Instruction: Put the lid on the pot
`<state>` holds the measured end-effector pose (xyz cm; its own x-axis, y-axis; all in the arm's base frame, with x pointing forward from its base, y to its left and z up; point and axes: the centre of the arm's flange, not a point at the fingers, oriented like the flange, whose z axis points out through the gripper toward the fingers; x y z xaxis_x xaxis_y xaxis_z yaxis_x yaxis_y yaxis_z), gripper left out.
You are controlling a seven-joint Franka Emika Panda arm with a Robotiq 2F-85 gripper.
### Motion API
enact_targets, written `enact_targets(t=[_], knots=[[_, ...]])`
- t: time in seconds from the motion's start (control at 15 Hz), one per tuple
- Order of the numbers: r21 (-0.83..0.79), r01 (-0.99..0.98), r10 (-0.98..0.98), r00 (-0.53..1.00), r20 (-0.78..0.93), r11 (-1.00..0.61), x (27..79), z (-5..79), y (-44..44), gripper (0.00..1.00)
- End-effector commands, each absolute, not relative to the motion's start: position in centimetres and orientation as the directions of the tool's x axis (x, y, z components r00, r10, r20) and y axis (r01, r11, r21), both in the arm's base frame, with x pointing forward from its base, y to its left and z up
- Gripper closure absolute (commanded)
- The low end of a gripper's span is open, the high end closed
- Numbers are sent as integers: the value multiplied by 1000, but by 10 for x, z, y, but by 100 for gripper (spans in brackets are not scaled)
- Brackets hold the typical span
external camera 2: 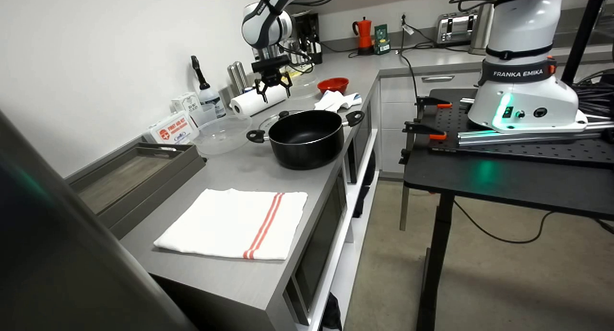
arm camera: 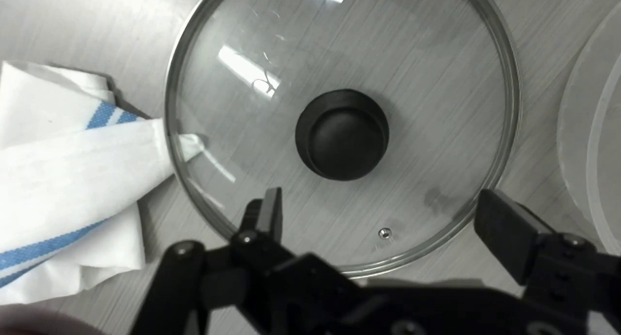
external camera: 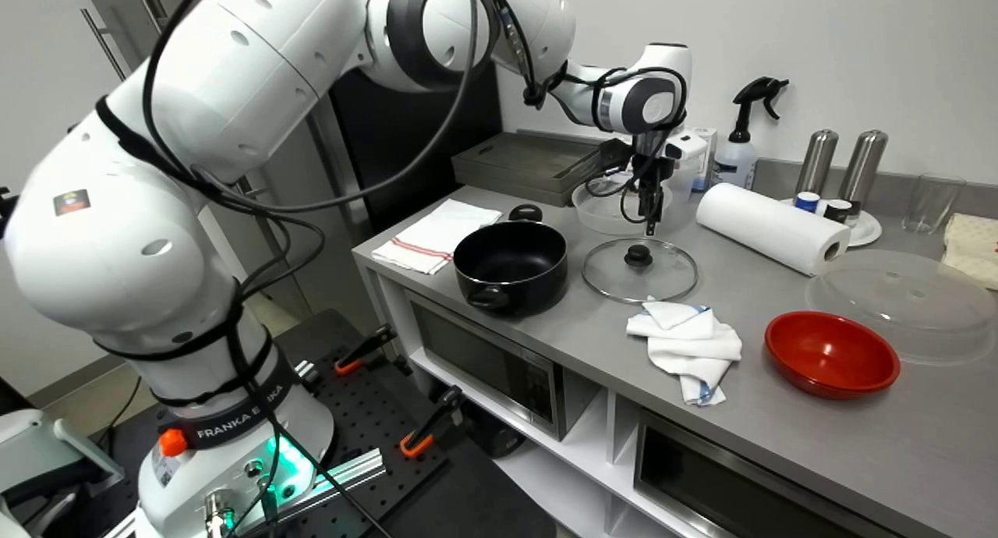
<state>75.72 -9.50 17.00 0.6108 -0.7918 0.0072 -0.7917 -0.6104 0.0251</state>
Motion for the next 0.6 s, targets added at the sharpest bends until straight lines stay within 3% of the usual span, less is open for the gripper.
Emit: enact_targets(t=[0.0, 0.53], knots=[[7, -817, -816, 577, 18, -577, 788, 161, -101, 0], [17, -831, -831, 556, 16, -556, 789, 135, -100, 0]])
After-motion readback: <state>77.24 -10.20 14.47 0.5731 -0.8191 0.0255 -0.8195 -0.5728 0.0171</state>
